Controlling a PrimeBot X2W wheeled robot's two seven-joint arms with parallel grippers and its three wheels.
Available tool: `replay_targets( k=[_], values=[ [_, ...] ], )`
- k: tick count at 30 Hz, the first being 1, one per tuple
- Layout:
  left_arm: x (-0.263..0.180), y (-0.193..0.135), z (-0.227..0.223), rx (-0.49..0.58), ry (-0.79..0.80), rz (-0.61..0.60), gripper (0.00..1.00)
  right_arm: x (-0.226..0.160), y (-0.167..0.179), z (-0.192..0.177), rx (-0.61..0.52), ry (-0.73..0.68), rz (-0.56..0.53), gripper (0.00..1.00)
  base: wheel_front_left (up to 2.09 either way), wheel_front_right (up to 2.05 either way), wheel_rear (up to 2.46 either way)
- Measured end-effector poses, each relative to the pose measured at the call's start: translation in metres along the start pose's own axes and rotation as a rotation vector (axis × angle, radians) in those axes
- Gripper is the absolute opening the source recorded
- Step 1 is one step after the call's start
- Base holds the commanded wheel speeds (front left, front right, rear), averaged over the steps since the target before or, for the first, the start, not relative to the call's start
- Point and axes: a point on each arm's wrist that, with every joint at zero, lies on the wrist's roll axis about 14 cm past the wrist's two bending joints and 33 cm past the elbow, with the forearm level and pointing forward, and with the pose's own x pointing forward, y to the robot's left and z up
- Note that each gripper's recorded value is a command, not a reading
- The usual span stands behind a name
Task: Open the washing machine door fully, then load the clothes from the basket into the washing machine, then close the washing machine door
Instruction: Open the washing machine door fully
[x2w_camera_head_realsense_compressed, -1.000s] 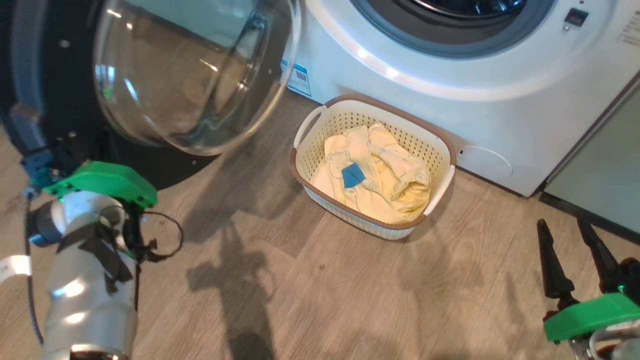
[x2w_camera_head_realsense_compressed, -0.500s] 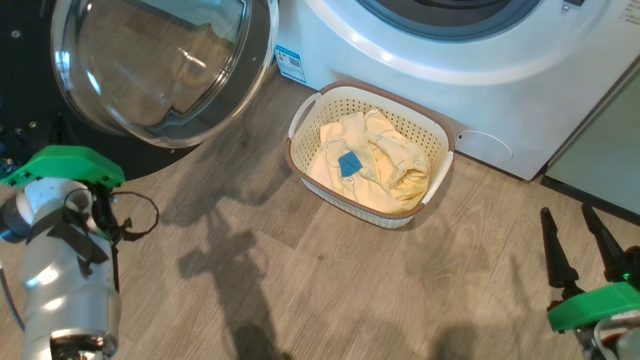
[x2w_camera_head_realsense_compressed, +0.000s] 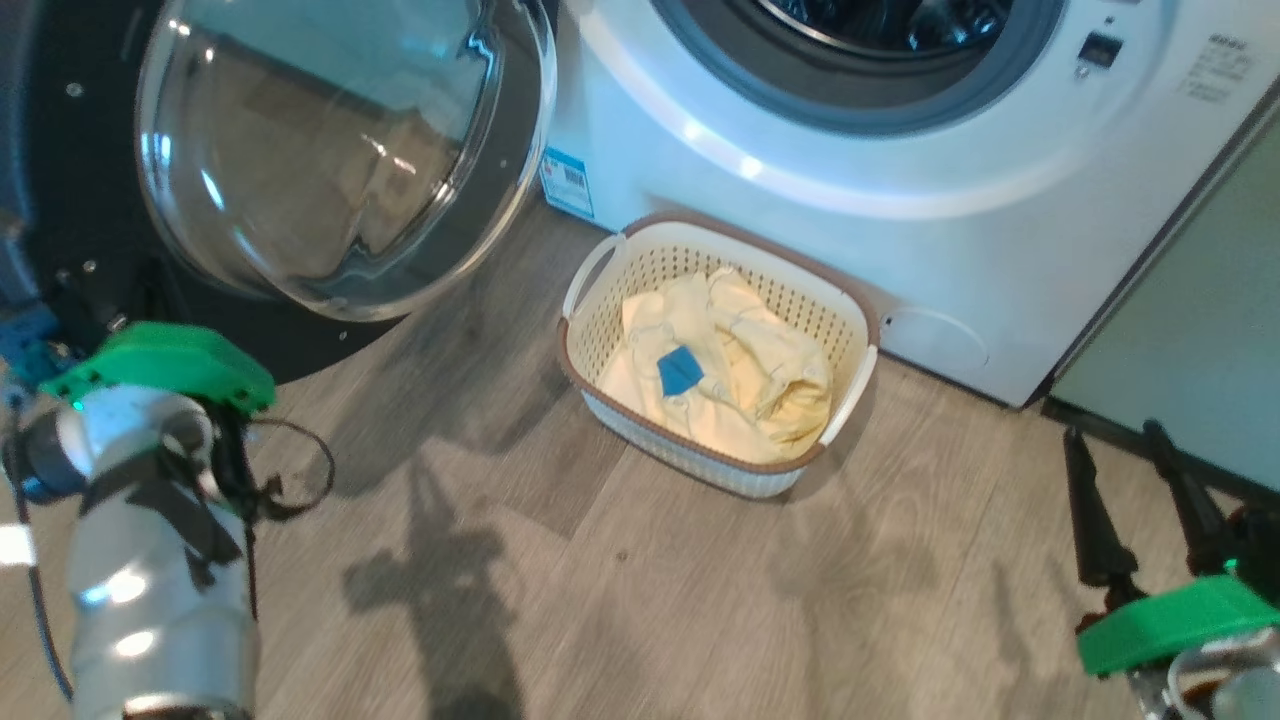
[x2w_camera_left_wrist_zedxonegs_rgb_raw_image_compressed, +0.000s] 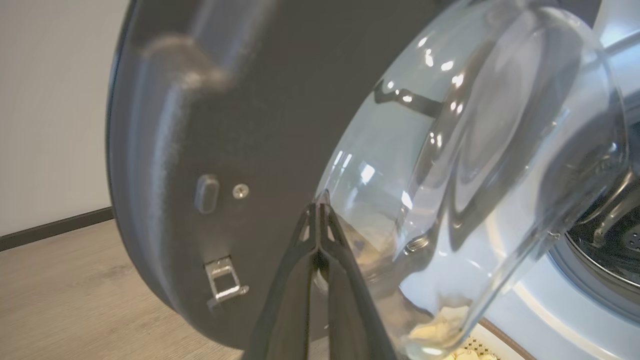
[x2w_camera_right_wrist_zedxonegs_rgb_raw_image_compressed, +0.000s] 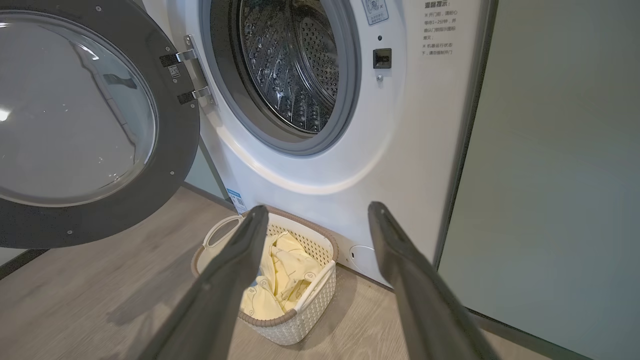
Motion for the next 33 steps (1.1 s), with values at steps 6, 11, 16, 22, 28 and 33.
replay_targets(
  k=[6, 11, 16, 22, 28, 33],
  values=[
    [-0.022, -0.018, -0.005, 0.0, 0.0, -0.096, 0.02, -0.021, 0.008, 0.005, 0.005, -0.003, -0.025, 1.0, 0.0, 0.0, 0.0],
    [-0.041, -0.04, -0.012, 0.043, 0.006, -0.214, 0.43, -0.037, 0.008, 0.017, 0.012, -0.038, -0.064, 1.0, 0.0, 0.0, 0.0],
    [-0.063, -0.062, -0.031, 0.075, 0.035, -0.317, 1.0, -0.059, -0.005, 0.023, 0.006, -0.057, -0.13, 1.0, 0.0, 0.0, 0.0],
    [-0.084, -0.1, -0.043, 0.095, 0.048, -0.459, 1.0, -0.086, -0.022, 0.032, 0.0, -0.088, -0.218, 1.0, 0.0, 0.0, 0.0],
    [-0.093, -0.134, -0.043, 0.099, 0.04, -0.576, 1.0, -0.11, -0.031, 0.036, -0.001, -0.108, -0.283, 1.0, 0.0, 0.0, 0.0],
    [-0.105, -0.158, -0.053, 0.088, 0.068, -0.662, 1.0, -0.129, -0.04, 0.04, -0.014, -0.123, -0.336, 1.0, 0.0, 0.0, 0.0]
  ],
)
